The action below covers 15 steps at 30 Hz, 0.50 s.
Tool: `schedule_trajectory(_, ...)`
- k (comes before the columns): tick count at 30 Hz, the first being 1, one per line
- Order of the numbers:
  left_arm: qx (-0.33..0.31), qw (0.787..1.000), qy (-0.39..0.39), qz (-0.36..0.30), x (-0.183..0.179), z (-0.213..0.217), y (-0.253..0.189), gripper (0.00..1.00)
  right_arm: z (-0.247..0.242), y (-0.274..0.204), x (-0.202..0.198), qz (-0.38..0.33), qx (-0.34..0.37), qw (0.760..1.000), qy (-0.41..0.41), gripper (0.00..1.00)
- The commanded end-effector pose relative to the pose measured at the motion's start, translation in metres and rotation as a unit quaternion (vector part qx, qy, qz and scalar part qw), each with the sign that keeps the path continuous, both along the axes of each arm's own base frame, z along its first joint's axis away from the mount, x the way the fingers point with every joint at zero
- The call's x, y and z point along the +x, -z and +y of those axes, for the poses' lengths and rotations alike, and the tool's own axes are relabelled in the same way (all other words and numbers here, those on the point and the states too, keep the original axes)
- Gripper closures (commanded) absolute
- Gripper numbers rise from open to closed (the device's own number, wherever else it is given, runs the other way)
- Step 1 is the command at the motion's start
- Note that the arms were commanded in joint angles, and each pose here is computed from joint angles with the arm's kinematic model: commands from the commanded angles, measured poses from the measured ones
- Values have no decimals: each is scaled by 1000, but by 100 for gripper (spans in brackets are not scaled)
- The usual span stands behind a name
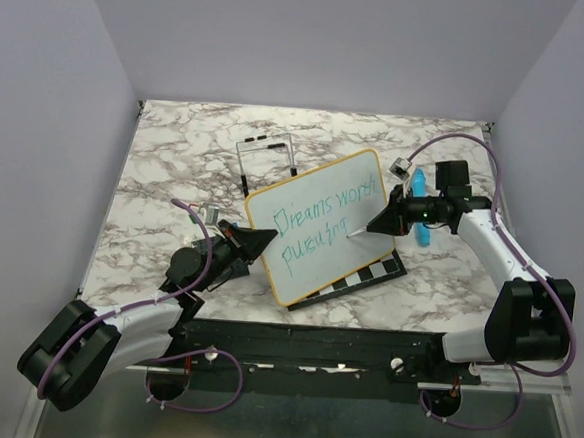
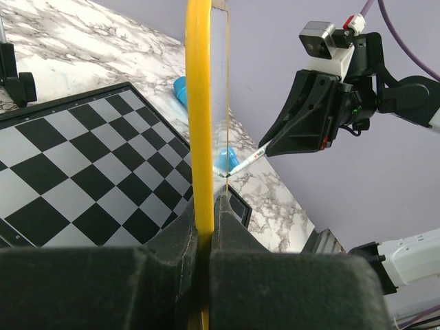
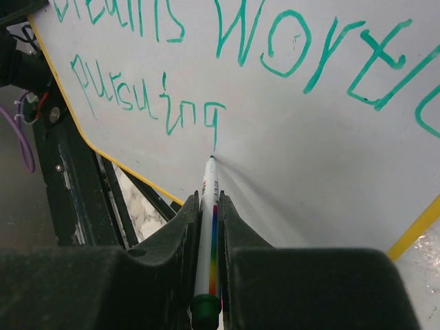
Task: Write a sentence on the whiteboard
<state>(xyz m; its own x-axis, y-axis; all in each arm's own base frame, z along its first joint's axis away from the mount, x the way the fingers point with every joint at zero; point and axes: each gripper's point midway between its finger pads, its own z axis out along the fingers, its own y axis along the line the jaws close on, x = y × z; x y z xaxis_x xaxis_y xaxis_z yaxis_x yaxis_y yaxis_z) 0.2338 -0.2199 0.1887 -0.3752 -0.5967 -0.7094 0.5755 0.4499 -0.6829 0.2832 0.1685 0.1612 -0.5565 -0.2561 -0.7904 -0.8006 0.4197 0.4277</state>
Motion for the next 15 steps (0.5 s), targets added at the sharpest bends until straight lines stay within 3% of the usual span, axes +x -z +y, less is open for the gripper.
schedule_trajectory(1,40,999,6,-22,-2,-2,9,100,-2,14,-10,26,-6,1000,-7,99)
schedule_trajectory(15,40,999,7,-23,-2,-2,9,100,27,0,-11,21,9,999,-32,99)
